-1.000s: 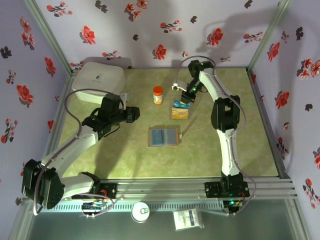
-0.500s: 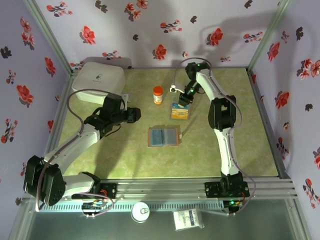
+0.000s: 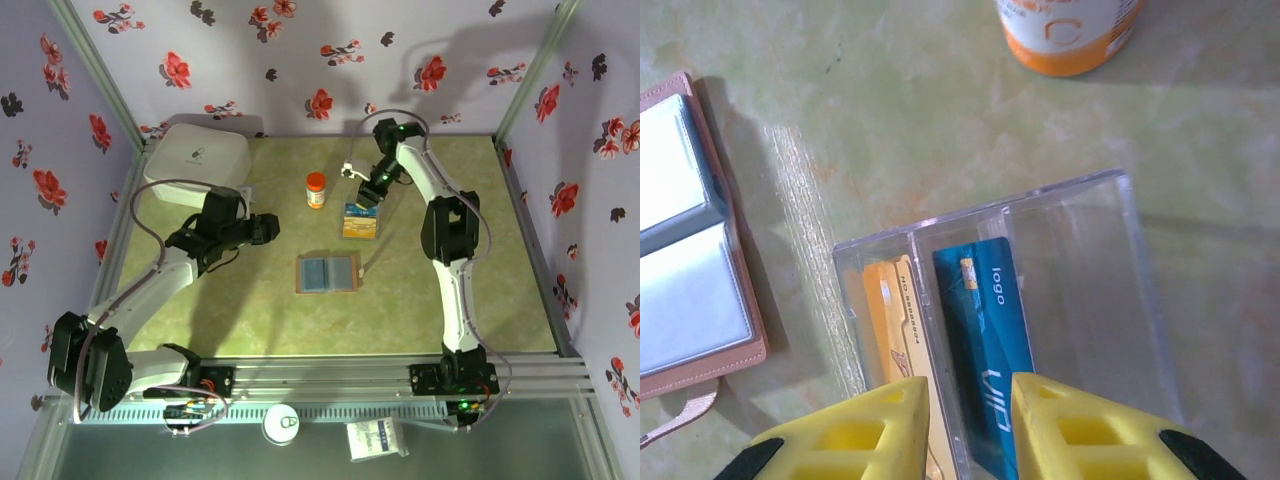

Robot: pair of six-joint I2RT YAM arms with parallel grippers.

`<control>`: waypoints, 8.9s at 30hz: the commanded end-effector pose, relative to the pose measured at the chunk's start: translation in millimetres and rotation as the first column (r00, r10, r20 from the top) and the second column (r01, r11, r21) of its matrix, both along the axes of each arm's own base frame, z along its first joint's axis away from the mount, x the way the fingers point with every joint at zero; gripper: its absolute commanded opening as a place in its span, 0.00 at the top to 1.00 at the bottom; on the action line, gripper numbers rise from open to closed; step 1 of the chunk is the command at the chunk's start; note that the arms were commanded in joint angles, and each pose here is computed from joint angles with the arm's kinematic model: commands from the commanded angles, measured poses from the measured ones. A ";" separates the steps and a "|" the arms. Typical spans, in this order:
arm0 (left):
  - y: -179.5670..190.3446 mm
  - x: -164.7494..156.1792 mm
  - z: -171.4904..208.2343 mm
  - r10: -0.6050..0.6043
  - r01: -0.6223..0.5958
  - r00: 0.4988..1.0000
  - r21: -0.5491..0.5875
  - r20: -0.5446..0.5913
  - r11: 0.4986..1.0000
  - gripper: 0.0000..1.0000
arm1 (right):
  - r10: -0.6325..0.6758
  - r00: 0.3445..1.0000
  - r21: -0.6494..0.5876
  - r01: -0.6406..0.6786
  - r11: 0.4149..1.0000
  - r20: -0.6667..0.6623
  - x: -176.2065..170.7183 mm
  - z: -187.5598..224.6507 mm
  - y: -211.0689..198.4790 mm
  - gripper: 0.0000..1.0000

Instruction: Take the credit cards out of the card holder

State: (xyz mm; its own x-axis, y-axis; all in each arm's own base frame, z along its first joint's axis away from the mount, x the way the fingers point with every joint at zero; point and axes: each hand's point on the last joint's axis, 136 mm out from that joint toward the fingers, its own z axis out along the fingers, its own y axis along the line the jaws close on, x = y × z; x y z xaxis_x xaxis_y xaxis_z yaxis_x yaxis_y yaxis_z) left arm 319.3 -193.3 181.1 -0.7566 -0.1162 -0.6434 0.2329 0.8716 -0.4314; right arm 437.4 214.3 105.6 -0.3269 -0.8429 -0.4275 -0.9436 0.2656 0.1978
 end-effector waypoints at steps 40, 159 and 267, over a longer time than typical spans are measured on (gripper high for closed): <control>-62.0 -3.0 -69.2 -0.046 -0.002 0.968 -0.189 -0.248 0.982 0.68 | -0.802 0.393 0.154 0.919 0.363 -0.449 -86.7 2.7 76.3 0.86; -94.9 -48.1 -123.7 -0.122 0.003 0.858 -0.232 -0.499 0.973 0.68 | -0.709 0.206 -0.077 0.936 0.344 -0.674 -168.1 -74.5 92.3 0.79; -110.7 -29.0 -106.4 -0.161 0.014 0.843 -0.278 -0.514 0.961 0.74 | -0.818 0.303 -0.011 0.935 0.353 -0.489 -155.1 -16.4 62.5 0.76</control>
State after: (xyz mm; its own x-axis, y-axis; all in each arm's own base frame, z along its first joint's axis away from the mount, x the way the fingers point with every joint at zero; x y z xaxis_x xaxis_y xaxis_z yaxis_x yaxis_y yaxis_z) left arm 288.6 -310.4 64.7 -0.9899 -0.1217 -0.0727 -0.0377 0.7203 -0.6926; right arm 277.4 261.0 82.1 -0.9628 0.1771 -0.2042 0.0170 0.7938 0.6080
